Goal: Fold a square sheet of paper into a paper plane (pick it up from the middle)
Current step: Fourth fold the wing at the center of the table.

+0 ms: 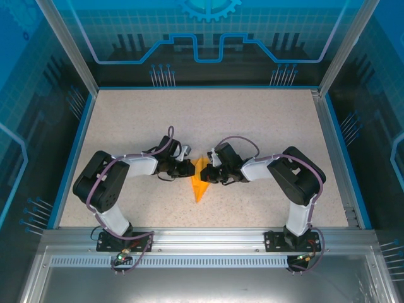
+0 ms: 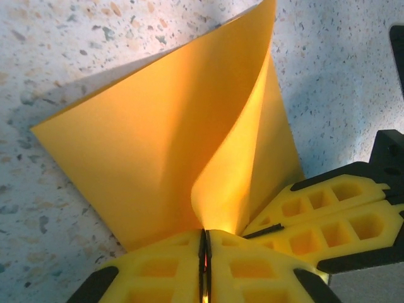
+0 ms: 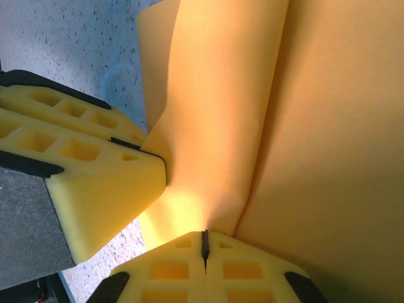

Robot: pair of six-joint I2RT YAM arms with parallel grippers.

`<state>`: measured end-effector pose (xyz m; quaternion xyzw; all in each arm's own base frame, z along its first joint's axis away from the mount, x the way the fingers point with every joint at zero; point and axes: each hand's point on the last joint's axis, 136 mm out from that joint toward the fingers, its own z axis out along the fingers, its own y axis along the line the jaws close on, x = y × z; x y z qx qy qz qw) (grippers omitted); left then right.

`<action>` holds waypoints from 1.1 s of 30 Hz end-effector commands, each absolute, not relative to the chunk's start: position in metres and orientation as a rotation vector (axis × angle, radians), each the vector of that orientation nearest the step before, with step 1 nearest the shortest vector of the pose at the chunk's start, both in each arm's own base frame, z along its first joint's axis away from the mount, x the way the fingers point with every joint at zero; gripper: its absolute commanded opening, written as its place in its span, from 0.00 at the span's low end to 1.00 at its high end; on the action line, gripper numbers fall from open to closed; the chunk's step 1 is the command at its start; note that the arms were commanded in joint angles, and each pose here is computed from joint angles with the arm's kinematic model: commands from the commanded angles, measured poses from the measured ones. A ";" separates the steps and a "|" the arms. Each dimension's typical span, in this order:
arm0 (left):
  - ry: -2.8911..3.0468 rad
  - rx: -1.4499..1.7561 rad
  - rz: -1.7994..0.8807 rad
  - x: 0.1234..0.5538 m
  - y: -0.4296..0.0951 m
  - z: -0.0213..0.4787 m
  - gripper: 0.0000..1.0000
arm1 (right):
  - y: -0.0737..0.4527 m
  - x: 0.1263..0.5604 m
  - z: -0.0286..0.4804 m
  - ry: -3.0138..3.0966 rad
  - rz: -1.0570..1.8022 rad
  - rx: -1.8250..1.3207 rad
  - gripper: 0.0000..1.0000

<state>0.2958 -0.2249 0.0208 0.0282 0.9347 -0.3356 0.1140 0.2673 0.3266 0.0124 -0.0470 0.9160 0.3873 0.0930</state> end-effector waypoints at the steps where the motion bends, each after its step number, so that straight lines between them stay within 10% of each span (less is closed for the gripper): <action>1: 2.742 0.123 -1.001 0.294 -0.228 0.028 0.09 | 0.309 0.240 -0.019 2.875 1.016 -0.133 0.05; 33: 2.759 0.131 -0.950 0.288 -0.220 0.015 0.00 | 0.318 0.248 0.014 2.774 1.068 -0.197 0.21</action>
